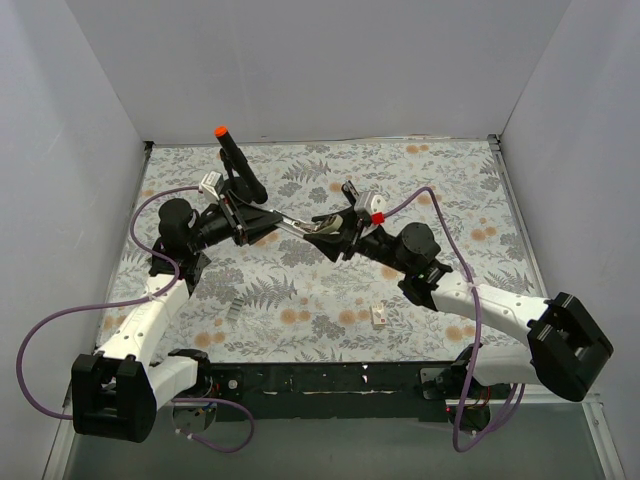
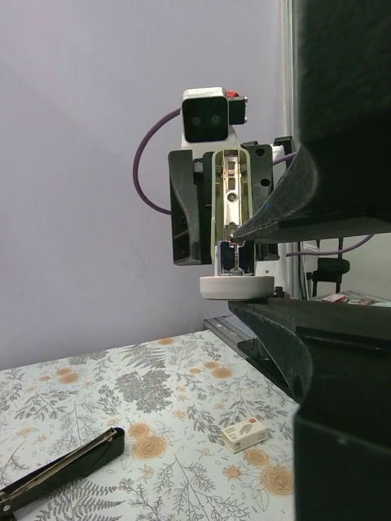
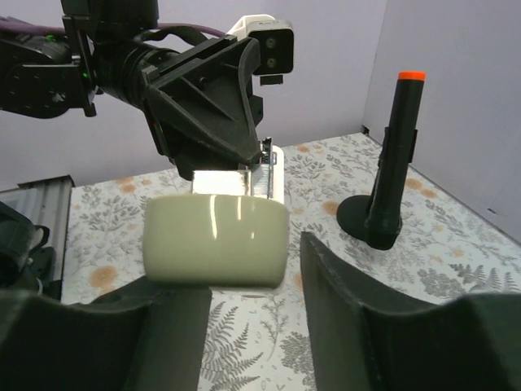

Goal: Unload the staples from the stapler
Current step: Unload the staple at the center of the board.

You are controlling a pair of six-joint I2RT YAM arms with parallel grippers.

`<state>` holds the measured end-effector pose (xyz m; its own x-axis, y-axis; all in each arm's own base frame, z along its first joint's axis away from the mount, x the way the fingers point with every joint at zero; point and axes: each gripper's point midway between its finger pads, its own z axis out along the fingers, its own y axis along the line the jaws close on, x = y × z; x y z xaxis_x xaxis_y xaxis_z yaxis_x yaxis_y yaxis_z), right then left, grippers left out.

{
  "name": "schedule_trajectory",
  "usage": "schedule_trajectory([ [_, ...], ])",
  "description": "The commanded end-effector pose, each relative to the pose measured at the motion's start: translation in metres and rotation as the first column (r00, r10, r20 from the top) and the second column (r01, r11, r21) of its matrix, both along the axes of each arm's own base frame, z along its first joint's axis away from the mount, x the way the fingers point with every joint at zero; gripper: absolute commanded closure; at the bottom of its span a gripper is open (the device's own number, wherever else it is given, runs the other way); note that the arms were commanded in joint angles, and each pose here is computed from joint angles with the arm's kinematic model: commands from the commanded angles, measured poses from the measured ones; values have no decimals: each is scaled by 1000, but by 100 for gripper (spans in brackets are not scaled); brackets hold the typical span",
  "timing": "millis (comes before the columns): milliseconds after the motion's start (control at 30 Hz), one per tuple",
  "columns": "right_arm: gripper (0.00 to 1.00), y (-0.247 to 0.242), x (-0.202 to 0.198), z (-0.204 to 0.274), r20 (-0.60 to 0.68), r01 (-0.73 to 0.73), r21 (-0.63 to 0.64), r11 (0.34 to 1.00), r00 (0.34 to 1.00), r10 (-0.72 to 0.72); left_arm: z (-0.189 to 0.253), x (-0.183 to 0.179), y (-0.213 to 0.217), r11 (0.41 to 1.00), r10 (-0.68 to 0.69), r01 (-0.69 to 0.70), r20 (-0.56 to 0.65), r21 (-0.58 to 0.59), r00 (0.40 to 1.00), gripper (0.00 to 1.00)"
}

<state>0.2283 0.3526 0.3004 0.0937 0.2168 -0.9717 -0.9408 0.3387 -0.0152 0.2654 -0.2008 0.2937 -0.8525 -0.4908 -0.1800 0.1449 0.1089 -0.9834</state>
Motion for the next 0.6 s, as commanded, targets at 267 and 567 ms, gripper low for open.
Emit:
schedule_trajectory([
  [267, 99, -9, 4, 40, 76, 48, 51, 998, 996, -52, 13, -5, -1, 993, -10, -5, -134, -116, 991, 41],
  [567, 99, -57, 36, 0, 125, 268, -197, 943, 961, -246, -20, 4, 2, 994, 14, -6, -67, 113, 998, 12],
])
